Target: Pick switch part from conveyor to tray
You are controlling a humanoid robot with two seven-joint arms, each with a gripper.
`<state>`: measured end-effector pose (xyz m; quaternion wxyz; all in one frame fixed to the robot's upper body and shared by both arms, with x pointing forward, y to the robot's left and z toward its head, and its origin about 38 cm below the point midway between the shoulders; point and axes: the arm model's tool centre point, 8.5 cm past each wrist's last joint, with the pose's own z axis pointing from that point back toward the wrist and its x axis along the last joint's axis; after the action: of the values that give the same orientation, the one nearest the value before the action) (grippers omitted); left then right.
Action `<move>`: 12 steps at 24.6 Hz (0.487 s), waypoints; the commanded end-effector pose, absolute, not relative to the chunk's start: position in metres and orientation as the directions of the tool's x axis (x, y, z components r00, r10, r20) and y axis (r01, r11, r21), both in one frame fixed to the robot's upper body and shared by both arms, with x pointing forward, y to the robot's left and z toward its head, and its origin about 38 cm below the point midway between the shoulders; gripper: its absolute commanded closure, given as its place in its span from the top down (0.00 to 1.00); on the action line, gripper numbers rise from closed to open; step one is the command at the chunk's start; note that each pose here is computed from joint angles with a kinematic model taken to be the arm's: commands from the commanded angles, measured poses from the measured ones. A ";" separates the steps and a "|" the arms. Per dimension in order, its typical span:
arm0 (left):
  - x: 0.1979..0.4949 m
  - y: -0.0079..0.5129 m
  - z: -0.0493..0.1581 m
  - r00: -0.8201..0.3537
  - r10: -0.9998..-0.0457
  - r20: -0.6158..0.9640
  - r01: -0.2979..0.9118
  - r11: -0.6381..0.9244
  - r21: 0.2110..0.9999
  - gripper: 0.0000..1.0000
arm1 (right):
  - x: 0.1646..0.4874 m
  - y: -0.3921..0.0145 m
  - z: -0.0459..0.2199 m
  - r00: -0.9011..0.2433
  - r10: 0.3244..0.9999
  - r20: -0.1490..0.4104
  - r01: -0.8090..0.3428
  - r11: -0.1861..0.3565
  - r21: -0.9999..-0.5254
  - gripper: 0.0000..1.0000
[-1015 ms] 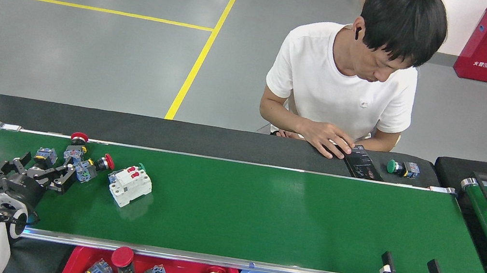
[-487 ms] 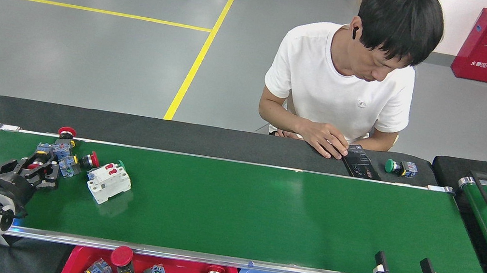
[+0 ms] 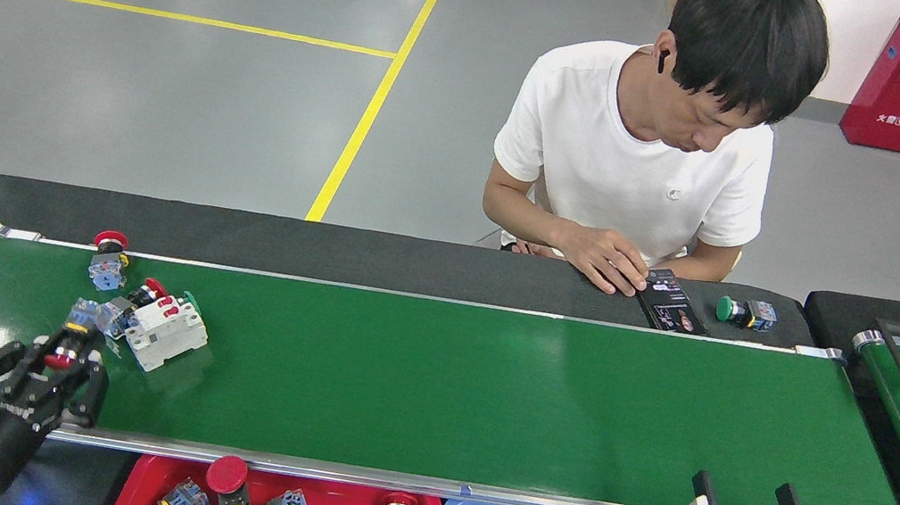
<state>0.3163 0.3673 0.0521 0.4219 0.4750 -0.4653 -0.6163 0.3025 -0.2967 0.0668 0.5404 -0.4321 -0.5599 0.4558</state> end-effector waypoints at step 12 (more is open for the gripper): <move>0.258 0.233 0.030 -0.551 -0.803 -0.226 0.034 -0.292 0.956 0.58 | 0.304 -0.296 0.072 -0.048 0.976 0.212 0.013 0.212 -0.977 0.98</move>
<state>0.2587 0.2351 0.0290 0.2971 0.3708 -0.5159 -0.7128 0.3020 -0.2967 0.0663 0.5409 -0.4317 -0.5595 0.4561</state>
